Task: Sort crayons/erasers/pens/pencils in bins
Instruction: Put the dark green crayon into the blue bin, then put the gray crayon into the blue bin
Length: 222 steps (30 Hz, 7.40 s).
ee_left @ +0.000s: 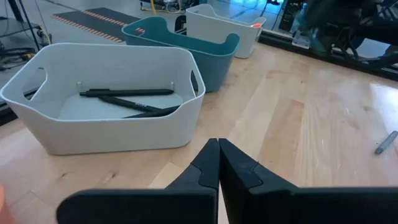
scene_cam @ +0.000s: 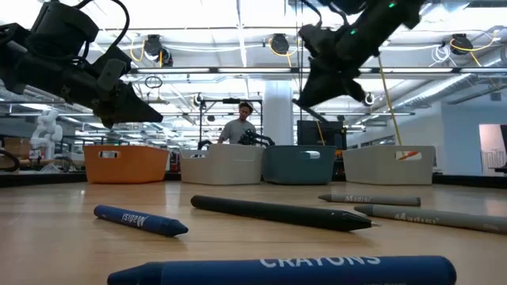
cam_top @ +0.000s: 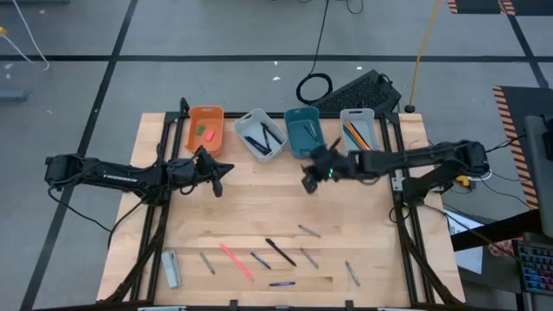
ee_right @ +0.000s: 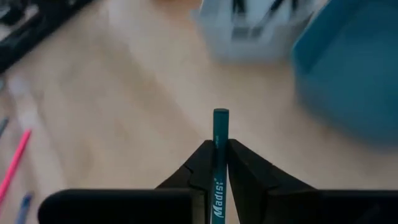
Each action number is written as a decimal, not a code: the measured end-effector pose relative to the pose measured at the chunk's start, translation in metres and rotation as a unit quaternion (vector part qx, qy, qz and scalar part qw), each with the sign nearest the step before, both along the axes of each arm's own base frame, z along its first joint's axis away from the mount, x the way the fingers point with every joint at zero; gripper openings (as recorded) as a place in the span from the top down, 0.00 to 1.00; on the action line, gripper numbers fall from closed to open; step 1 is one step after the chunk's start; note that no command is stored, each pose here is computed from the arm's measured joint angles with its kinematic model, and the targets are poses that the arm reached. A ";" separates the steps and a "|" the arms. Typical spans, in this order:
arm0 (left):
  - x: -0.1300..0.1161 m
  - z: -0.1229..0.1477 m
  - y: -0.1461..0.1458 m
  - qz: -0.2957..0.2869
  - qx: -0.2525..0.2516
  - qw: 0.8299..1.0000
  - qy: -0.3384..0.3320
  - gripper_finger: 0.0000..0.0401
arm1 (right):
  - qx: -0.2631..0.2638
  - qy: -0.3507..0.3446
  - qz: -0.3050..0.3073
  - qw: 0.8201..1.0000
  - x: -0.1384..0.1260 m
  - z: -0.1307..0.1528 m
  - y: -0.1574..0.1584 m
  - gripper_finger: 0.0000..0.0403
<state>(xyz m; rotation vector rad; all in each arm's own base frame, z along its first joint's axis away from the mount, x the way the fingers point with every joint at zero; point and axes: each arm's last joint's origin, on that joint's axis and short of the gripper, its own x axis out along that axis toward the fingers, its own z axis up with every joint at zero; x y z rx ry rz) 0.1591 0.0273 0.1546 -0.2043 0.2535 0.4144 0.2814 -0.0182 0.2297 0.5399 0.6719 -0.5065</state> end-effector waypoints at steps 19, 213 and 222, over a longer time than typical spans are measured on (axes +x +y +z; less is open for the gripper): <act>0.000 0.001 0.000 0.001 0.007 1.000 -0.003 0.99 | -0.111 0.064 -0.060 0.990 0.015 0.029 -0.158 0.91; 0.001 0.000 -0.005 -0.086 0.006 0.996 0.007 0.92 | 0.022 0.223 0.157 0.962 0.019 -0.032 0.134 0.94; 0.001 0.000 -0.004 -0.087 0.019 0.996 0.011 0.96 | 0.021 0.193 0.127 0.973 0.015 0.000 0.089 0.94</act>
